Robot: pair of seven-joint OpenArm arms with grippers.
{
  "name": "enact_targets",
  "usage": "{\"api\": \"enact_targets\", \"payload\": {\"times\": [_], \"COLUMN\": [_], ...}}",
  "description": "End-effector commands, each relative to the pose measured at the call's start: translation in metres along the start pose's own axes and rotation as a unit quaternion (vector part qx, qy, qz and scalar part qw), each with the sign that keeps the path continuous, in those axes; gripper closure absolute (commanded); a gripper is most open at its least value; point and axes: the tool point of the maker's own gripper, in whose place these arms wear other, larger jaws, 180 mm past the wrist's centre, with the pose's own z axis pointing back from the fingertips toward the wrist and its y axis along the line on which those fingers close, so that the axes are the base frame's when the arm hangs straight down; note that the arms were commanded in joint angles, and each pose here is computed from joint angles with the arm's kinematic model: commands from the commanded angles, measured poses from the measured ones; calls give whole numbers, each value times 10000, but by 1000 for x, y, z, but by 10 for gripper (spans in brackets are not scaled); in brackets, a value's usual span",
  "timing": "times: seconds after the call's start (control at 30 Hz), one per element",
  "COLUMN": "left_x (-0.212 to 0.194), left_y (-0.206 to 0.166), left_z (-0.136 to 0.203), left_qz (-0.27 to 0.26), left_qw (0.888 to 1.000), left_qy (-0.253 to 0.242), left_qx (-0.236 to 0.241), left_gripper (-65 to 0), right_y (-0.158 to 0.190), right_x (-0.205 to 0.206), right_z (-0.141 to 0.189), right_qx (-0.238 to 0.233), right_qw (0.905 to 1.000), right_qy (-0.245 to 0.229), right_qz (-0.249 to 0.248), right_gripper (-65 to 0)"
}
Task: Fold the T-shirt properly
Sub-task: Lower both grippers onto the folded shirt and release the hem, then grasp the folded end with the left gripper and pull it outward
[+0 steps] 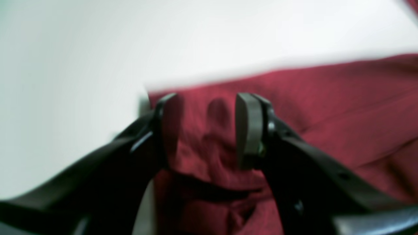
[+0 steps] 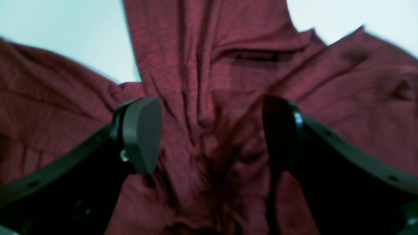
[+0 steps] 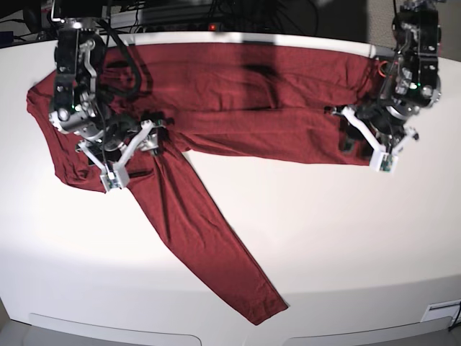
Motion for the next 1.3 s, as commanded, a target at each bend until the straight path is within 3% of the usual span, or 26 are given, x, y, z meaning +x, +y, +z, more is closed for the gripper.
{"api": "enact_targets", "payload": {"times": [0.0, 0.33, 0.47, 0.77, 0.87, 1.17, 1.27], "left_x": [14, -47, -66, -29, -8, 77, 86], "left_y": [2, 52, 56, 75, 71, 47, 46], "left_z": [-3, -40, -39, -42, -37, 1, 10], "left_qz": [67, 263, 306, 175, 38, -573, -773], "left_qw": [9997, 9939, 9904, 9914, 9941, 9953, 9930], "left_qy": [-245, 869, 1181, 1034, 760, -108, -134], "left_qx": [-9, 624, 653, 782, 775, 778, 887], "left_gripper": [-260, -260, -260, -260, -260, -260, -260], "right_y": [-4, -16, -10, -4, 4, 14, 15], "right_x": [17, 16, 21, 42, 43, 77, 83], "right_z": [-1, -38, -37, -35, -34, -11, -5], "right_qx": [-16, 129, 328, 581, 814, 870, 822], "right_qw": [9997, 9987, 9991, 9979, 9964, 9937, 9936], "right_qy": [-228, 87, 21, -185, -215, -662, -689], "right_qz": [-5, -480, -276, -203, -29, 228, 351], "right_gripper": [-470, -470, -470, -470, -470, -470, -470]}}
